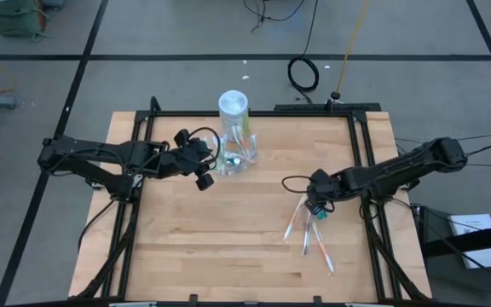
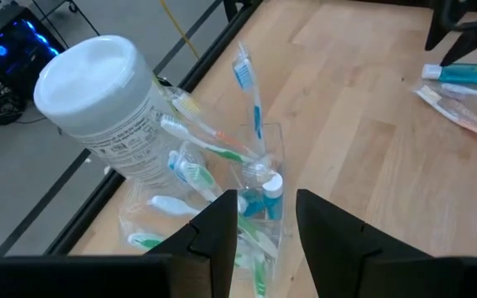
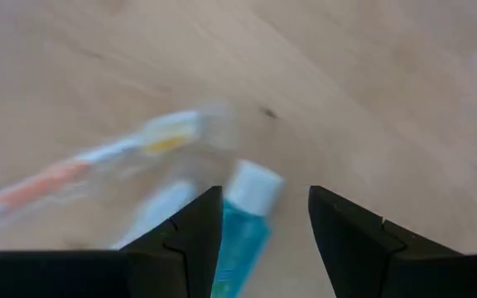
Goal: Pick & Place toothbrushing station
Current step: Put the blue mouthwash into the transparent organizer
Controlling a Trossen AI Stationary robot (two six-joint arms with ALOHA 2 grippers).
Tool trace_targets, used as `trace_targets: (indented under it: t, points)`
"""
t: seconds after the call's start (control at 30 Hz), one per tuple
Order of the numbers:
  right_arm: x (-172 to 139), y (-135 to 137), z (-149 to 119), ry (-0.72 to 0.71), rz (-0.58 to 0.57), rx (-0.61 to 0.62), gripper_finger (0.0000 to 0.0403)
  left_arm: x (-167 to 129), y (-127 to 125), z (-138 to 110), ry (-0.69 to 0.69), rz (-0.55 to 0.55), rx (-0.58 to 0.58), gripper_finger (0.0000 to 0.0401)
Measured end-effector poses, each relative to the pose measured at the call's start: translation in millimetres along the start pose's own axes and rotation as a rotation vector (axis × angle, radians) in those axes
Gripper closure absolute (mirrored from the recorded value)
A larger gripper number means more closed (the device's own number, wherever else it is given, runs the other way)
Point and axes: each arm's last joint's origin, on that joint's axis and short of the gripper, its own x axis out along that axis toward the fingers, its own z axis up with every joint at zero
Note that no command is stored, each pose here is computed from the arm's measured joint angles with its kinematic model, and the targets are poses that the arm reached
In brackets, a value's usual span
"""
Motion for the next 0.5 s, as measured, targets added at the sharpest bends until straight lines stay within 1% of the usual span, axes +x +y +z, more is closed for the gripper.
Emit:
trace_targets:
  t: [0.1,0.2,0.3,0.5]
  points:
    - [11,-6,-2,0.001,-0.006,0.018,0.0232,0,0,0,0.0,0.0,0.0,0.027]
    - [19,-8,-1,-0.027,0.033,0.04,0.0232,0,0,0,-0.001,0.0,-0.001,0.027]
    - [27,-10,-1,-0.03,0.058,0.035,0.0232,0,0,0,-0.002,-0.001,-0.001,0.027]
    - [31,-13,-4,0.026,0.095,0.042,0.0232,0,0,0,-0.004,-0.002,-0.003,0.027]
